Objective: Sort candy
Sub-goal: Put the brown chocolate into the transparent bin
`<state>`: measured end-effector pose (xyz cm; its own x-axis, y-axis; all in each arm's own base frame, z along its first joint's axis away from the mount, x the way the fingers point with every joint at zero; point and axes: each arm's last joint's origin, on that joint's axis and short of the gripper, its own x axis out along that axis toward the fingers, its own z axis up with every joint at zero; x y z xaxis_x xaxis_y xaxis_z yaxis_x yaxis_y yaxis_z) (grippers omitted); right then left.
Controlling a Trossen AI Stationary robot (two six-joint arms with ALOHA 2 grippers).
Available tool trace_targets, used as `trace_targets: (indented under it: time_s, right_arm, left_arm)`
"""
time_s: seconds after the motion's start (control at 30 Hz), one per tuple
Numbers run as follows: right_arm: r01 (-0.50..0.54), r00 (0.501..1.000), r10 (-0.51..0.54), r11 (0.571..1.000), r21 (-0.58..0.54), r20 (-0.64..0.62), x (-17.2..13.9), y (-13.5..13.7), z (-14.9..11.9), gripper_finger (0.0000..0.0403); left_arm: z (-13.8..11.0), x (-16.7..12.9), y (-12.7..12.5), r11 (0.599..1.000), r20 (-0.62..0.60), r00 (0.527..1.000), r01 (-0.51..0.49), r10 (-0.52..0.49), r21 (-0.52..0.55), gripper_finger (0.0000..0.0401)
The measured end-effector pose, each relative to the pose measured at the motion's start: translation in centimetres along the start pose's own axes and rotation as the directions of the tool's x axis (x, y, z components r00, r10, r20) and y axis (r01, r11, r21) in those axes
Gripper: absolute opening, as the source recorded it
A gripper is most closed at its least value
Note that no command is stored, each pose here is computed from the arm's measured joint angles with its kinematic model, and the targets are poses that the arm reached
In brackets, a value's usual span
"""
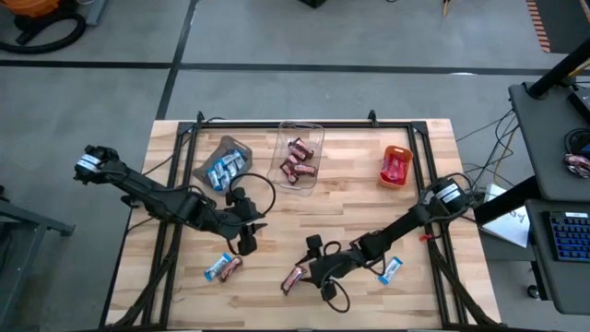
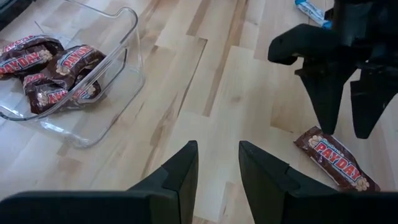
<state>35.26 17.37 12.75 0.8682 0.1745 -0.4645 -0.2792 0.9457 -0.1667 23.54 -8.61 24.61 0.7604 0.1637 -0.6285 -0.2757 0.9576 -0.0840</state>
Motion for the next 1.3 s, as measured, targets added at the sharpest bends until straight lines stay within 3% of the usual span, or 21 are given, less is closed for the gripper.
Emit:
trace_targets:
  time_s: [0.23, 0.53, 0.7, 1.1, 1.3]
  right_arm:
    - [-0.034, 0.999, 0.034, 0.999, 0.0, 0.032, 1.4, -0.3, -1.2, 0.0212]
    - [-0.139, 0.99, 0.138, 0.986, 0.09, 0.008, 3.7, -0.8, -2.8, 0.0212]
    - [-0.14, 0.99, 0.141, 0.985, 0.105, -0.001, 4.5, -1.2, -3.2, 0.0209]
    - [-0.153, 0.988, 0.152, 0.985, 0.086, 0.01, 4.5, -1.6, -2.8, 0.0118]
    - [-0.146, 0.989, 0.145, 0.985, 0.09, 0.016, 3.8, -2.1, -1.7, 0.0105]
  left_arm:
    - [-0.1, 0.3, -0.1, 1.0, -0.009, 1.0, -0.005, 0.005, 0.005, 0.01]
    - [-0.5, 1.1, -0.4, 1.0, -0.032, 0.999, -0.018, 0.019, 0.019, 0.01]
    - [-0.7, 1.4, -0.4, 0.999, -0.04, 0.999, -0.023, 0.024, 0.024, 0.01]
    - [-0.7, 1.4, -0.4, 0.999, -0.04, 0.999, -0.023, 0.024, 0.024, 0.01]
    - [-0.5, 0.8, -0.5, 1.0, -0.024, 1.0, -0.006, 0.006, 0.019, 0.01]
